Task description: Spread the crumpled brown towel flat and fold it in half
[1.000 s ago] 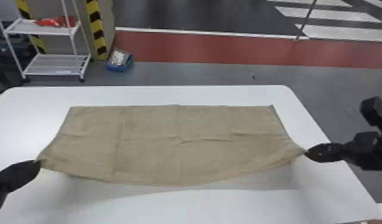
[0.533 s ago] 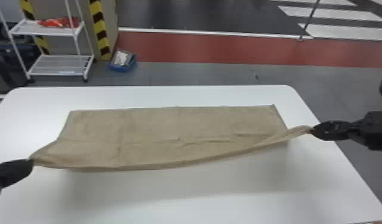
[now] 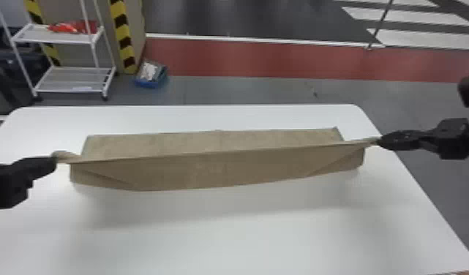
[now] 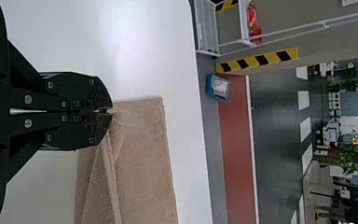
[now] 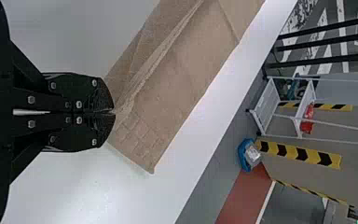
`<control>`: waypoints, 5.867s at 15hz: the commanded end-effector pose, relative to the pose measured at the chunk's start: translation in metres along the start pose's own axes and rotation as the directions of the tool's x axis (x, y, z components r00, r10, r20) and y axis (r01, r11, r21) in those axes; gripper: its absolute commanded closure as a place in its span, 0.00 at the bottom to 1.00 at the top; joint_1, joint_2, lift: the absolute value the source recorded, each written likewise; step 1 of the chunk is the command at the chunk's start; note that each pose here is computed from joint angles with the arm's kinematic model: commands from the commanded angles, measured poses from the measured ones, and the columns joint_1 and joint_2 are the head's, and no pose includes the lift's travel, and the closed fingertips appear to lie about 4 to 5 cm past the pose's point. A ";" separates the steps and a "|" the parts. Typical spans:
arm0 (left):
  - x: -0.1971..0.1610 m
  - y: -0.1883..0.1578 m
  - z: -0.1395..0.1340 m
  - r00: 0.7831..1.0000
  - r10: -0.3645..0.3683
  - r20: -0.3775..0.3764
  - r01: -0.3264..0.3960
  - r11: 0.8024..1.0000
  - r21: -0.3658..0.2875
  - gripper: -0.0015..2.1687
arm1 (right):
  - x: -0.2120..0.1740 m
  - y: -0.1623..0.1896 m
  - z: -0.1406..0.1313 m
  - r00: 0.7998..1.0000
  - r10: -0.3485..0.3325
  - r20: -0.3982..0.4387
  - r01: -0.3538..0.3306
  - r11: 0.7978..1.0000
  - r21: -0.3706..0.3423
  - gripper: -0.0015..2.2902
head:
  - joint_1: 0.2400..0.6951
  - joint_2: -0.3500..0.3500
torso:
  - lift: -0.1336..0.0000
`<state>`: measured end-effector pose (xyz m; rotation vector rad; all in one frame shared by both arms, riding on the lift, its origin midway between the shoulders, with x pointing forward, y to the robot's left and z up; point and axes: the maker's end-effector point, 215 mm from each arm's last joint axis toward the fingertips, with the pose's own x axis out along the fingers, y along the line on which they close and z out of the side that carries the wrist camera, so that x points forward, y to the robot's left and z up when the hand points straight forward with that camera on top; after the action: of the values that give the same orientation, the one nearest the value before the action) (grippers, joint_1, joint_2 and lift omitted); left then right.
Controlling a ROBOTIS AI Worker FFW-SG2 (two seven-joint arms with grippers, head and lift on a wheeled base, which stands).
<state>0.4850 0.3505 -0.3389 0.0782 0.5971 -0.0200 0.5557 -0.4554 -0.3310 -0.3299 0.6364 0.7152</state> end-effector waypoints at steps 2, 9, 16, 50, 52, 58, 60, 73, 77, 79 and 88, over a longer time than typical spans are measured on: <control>0.040 -0.016 0.015 1.000 -0.017 -0.012 0.017 1.000 -0.005 0.66 | 0.011 -0.012 0.011 0.998 0.035 0.053 -0.034 0.999 -0.017 0.57 | 1.00 0.34 | 0.07; 0.092 -0.014 0.063 0.996 0.021 0.087 -0.023 1.000 0.015 0.66 | 0.027 -0.022 0.025 0.991 0.070 0.117 -0.068 0.997 -0.028 0.57 | 0.98 0.34 | 0.07; 0.115 -0.014 0.066 0.997 0.063 0.052 -0.067 0.995 0.075 0.66 | 0.044 -0.046 0.021 0.988 -0.063 0.139 0.064 0.998 0.001 0.56 | 0.92 0.34 | 0.07; 0.157 -0.006 0.042 0.988 0.124 0.093 -0.136 0.982 0.132 0.10 | 0.107 -0.069 0.003 0.878 -0.439 0.192 0.431 0.899 0.082 0.04 | 0.95 0.37 | 0.07; 0.152 0.003 0.041 0.987 0.124 0.098 -0.135 0.985 0.109 0.10 | 0.096 -0.071 -0.003 0.883 -0.428 0.194 0.422 0.903 0.075 0.04 | 0.97 0.37 | 0.07; 0.148 0.010 0.035 0.994 0.051 0.096 -0.052 0.999 0.007 0.10 | 0.071 -0.065 -0.017 0.918 -0.329 0.222 0.304 0.942 0.140 0.06 | 0.99 0.36 | 0.07; 0.151 0.006 0.036 0.995 0.015 0.095 -0.012 0.999 -0.034 0.10 | 0.076 -0.052 -0.019 0.923 -0.296 0.245 0.272 0.954 0.130 0.06 | 1.00 0.36 | 0.07; 0.169 -0.005 0.029 0.999 -0.045 0.029 0.046 0.997 -0.064 0.24 | 0.085 -0.071 0.013 0.938 -0.288 0.193 0.268 0.956 0.121 0.04 | 1.00 0.37 | 0.07; 0.171 -0.001 0.021 0.999 -0.032 0.015 0.033 0.998 -0.056 0.24 | 0.099 -0.073 0.010 0.937 -0.305 0.172 0.267 0.940 0.213 0.12 | 0.97 0.37 | 0.07; 0.171 -0.002 0.023 0.999 -0.031 0.020 0.032 0.998 -0.052 0.24 | 0.119 -0.060 0.000 0.939 -0.306 0.160 0.255 0.927 0.275 0.13 | 0.98 0.37 | 0.07; 0.162 -0.007 -0.005 0.997 -0.069 -0.016 0.068 0.996 -0.065 0.24 | 0.130 -0.053 -0.037 0.921 -0.364 0.136 0.273 0.856 0.439 0.17 | 1.00 0.40 | 0.07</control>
<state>0.6216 0.3444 -0.4319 0.0055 0.6106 -0.0640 0.6574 -0.4366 -0.4348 0.0294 0.4636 0.2839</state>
